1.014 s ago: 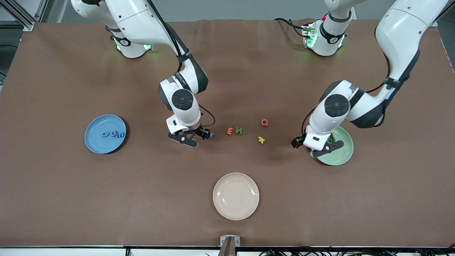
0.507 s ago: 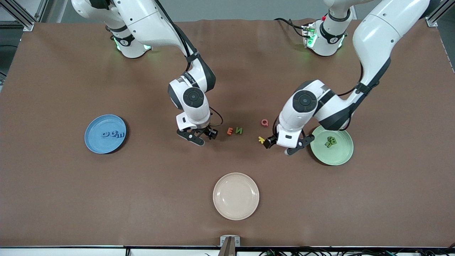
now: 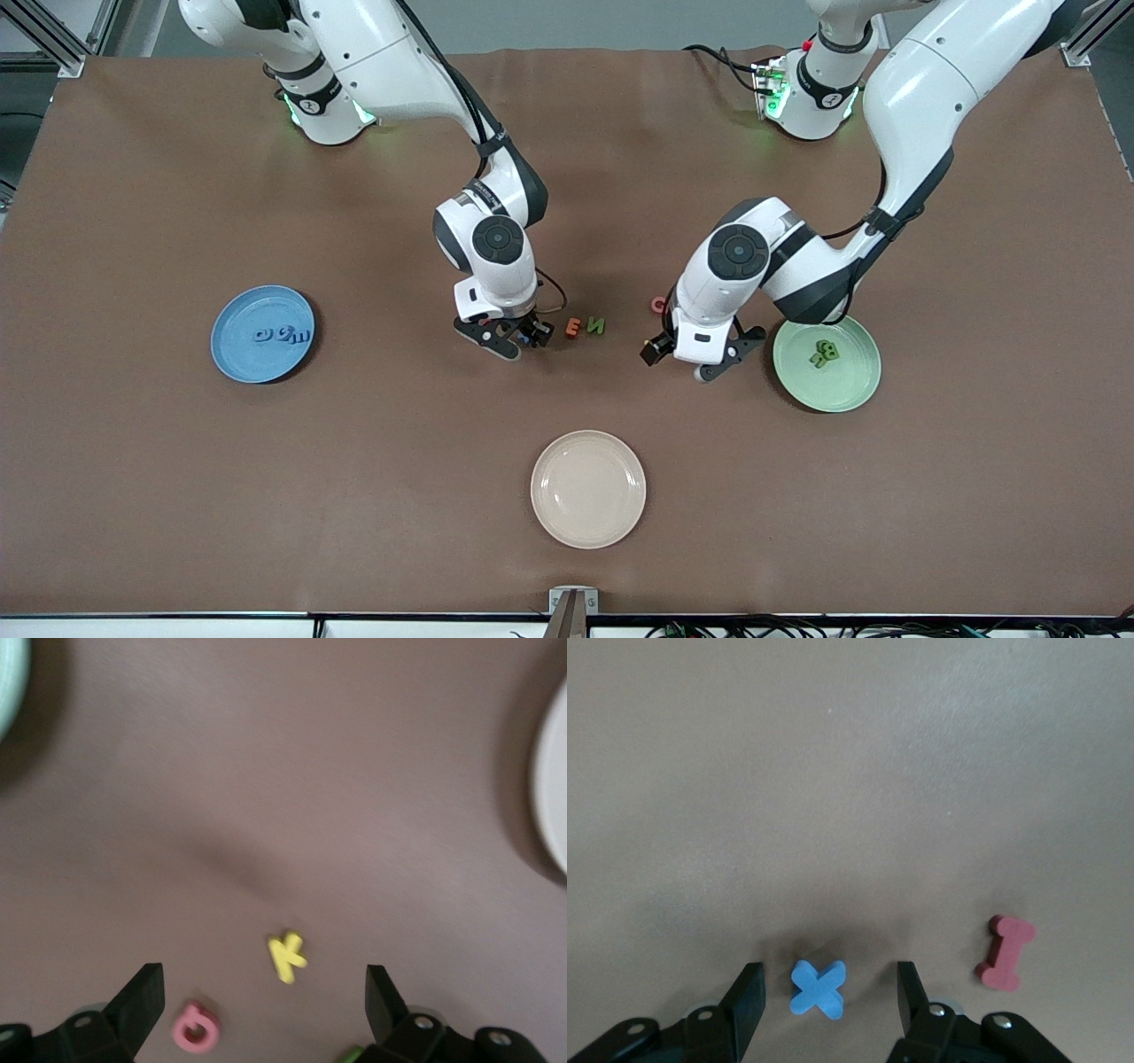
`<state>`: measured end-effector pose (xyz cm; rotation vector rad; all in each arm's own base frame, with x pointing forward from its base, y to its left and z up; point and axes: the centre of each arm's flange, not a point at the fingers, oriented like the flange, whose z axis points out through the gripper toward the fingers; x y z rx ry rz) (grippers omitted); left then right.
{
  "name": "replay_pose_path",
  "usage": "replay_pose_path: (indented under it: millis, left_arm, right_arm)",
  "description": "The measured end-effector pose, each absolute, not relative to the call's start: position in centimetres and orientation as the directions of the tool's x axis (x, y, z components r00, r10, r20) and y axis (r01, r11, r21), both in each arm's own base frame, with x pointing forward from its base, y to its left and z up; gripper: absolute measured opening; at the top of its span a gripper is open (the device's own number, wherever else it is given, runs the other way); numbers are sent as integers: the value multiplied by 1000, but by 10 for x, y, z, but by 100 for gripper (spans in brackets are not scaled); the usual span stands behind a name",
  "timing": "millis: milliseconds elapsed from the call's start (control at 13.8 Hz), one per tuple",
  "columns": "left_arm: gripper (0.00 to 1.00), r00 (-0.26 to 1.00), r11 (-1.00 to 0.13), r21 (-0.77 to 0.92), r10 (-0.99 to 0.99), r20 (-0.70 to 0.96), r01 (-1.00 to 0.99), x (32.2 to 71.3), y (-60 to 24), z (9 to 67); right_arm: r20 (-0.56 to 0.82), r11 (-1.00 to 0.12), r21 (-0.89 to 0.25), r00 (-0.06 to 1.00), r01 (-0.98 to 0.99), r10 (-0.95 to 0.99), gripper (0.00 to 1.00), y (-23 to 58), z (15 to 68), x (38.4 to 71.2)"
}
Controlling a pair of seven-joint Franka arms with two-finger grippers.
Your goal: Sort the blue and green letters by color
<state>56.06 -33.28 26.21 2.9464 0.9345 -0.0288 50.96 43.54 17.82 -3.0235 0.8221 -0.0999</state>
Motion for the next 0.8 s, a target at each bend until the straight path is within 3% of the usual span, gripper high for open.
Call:
replay_pose_path:
  millis: [362,579,724,796]
  left_arm:
    - [100,823,-822,23,567,-41,568,570,-301,254]
    - [99,826,-826,29,562,-35,563,569,-305,259]
    - [98,826,-825,42,564,-10,564,572,-304,272]
    - [98,825,-824,48,565,0,564,572,-305,279]
  right_arm:
    - [63,-864,-27,862,-502,-503,62,440,177,507]
    - [63,-865,-26,863,-502,-502,50,441,179,507]
    - [61,-864,-21,862,-503,-503,26,441,181,507]
    - [61,-864,-21,862,-503,-503,26,441,181,507]
